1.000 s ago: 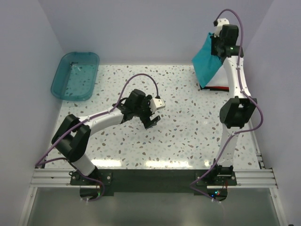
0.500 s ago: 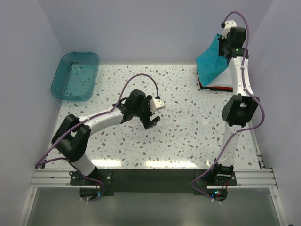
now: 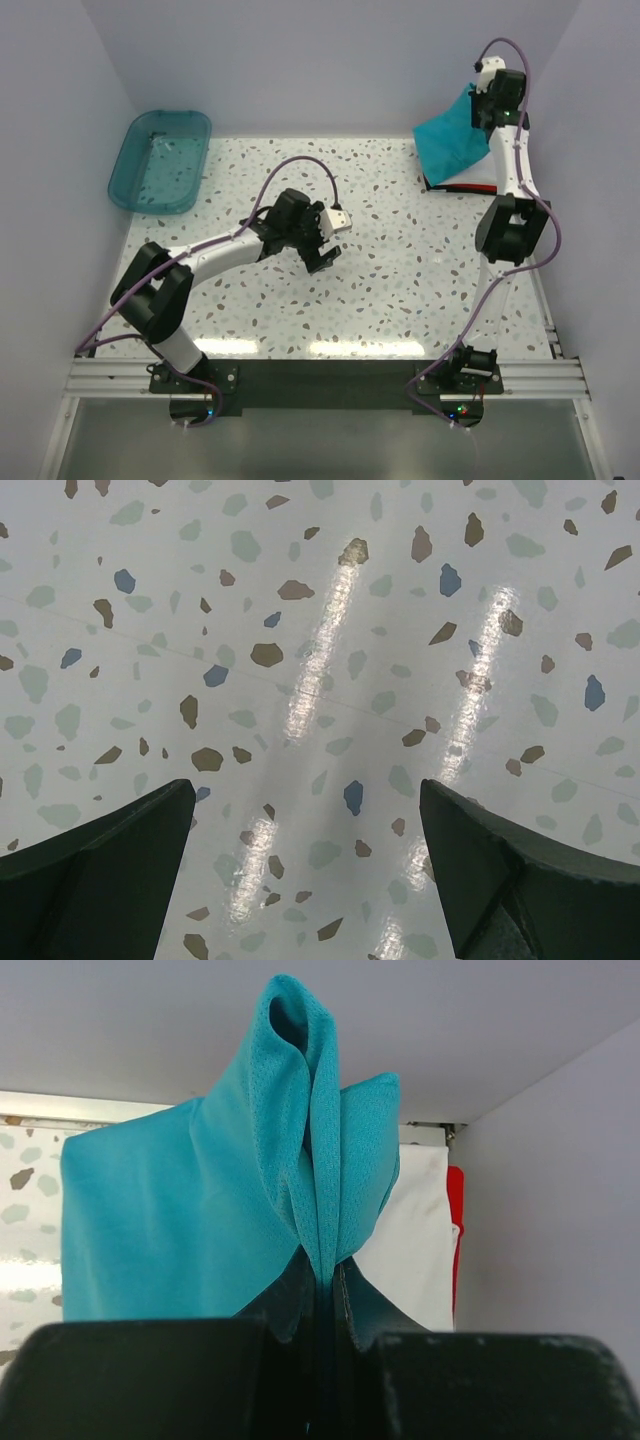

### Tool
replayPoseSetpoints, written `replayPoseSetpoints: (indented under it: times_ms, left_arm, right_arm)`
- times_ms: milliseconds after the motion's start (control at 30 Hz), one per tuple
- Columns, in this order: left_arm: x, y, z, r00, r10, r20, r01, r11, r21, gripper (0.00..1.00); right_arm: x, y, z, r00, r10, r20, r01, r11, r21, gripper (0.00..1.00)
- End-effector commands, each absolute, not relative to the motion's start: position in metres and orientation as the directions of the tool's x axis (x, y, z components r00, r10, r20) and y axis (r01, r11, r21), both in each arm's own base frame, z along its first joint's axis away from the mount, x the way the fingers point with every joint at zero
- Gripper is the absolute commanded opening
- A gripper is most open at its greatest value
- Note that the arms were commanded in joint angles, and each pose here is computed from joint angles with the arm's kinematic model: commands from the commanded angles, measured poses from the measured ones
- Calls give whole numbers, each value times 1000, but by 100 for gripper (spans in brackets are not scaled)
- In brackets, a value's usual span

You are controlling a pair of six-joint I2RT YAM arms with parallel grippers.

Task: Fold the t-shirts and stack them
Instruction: Neatly place the folded tshirt to the corner

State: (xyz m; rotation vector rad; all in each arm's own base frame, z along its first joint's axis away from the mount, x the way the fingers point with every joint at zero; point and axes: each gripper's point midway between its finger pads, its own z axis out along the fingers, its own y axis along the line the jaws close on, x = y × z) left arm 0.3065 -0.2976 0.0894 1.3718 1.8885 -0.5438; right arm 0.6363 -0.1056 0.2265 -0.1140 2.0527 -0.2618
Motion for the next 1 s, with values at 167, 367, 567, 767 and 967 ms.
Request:
replayPoseSetpoints:
  times_ms: [167, 367, 567, 767, 967]
  left_arm:
    - [319, -305, 104, -123, 623, -773, 940, 324, 112, 100]
    - [320, -303, 102, -123, 632, -765, 939, 325, 117, 100]
    - [320, -302, 102, -123, 634, -764, 938, 324, 118, 100]
    - [320, -302, 102, -121, 636, -762, 938, 324, 122, 100]
    - [321, -301, 101, -123, 641, -758, 937, 326, 123, 100]
  right_arm:
    - [649, -138, 228, -422, -234, -876, 75, 954, -291, 0]
    - [650, -153, 208, -450, -241, -860, 97, 944, -315, 0]
    - [653, -162, 198, -461, -252, -851, 116, 933, -340, 0]
    - [655, -171, 188, -480, -264, -837, 136, 920, -368, 0]
    - [653, -184, 181, -499, -287, -818, 161, 896, -413, 0]
